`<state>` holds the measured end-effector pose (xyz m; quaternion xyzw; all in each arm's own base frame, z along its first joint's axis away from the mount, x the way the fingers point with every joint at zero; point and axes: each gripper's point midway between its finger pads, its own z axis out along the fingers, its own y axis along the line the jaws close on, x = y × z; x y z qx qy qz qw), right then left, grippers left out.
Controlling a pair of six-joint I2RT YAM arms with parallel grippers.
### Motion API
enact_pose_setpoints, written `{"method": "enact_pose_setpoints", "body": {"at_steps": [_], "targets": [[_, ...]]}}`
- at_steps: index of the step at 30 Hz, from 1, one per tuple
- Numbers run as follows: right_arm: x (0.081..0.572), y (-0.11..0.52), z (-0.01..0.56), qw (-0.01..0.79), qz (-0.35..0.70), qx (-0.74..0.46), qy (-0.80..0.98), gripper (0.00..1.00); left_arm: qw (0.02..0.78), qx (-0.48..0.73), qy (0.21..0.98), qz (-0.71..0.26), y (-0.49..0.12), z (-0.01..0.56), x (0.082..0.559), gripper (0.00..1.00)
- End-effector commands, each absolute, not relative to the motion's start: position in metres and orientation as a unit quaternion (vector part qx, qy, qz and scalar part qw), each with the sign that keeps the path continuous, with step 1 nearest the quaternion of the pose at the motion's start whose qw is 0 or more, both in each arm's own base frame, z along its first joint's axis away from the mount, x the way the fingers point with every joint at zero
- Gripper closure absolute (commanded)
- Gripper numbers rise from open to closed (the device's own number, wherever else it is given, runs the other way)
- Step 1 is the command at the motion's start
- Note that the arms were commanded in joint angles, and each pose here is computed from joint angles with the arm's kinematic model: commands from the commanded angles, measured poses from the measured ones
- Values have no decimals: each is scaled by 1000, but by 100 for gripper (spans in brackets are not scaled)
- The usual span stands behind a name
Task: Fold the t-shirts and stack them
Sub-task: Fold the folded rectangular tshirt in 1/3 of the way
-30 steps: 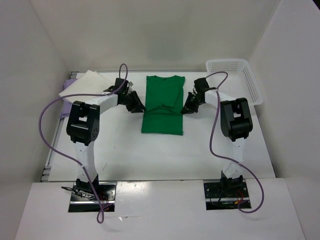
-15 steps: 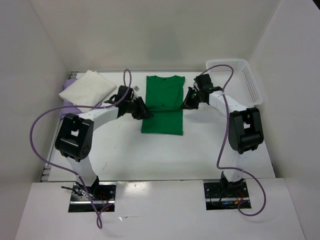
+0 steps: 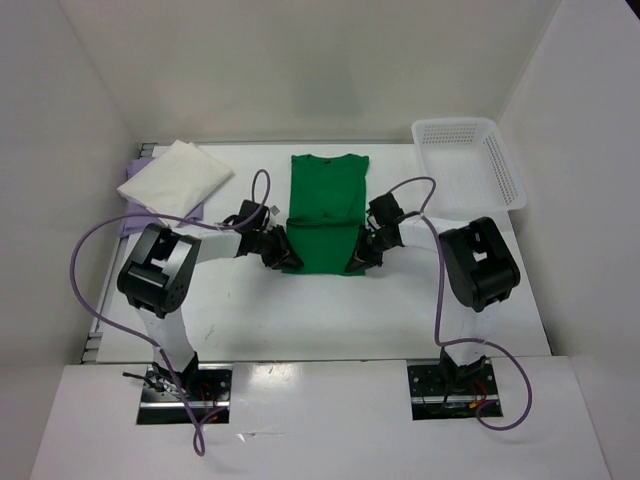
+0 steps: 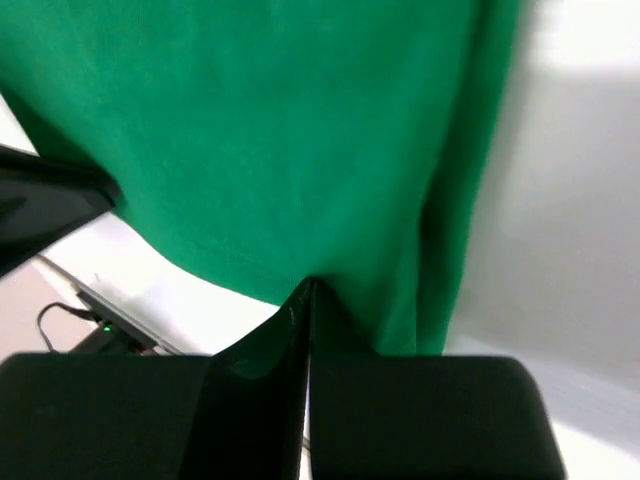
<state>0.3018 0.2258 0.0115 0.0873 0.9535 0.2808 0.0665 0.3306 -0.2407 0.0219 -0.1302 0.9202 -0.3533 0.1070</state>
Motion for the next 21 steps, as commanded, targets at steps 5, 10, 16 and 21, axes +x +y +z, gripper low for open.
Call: {"method": "enact_pose_setpoints", "body": {"at_steps": [5,10,16,21], "targets": [[254,200,-19,44,240,112,963,100,62,-124,946,-292,-205,-8,259,70],[229,200,0,39,246,102,963,99,81,-123,950,-276,-192,9,250,70],[280,211,68,112,262,58,957,89,147,-107,935,-304,-198,71,272,70],[316,244,94,131,328,42,935,88,165,-110,913,-356,-218,97,295,69]]}}
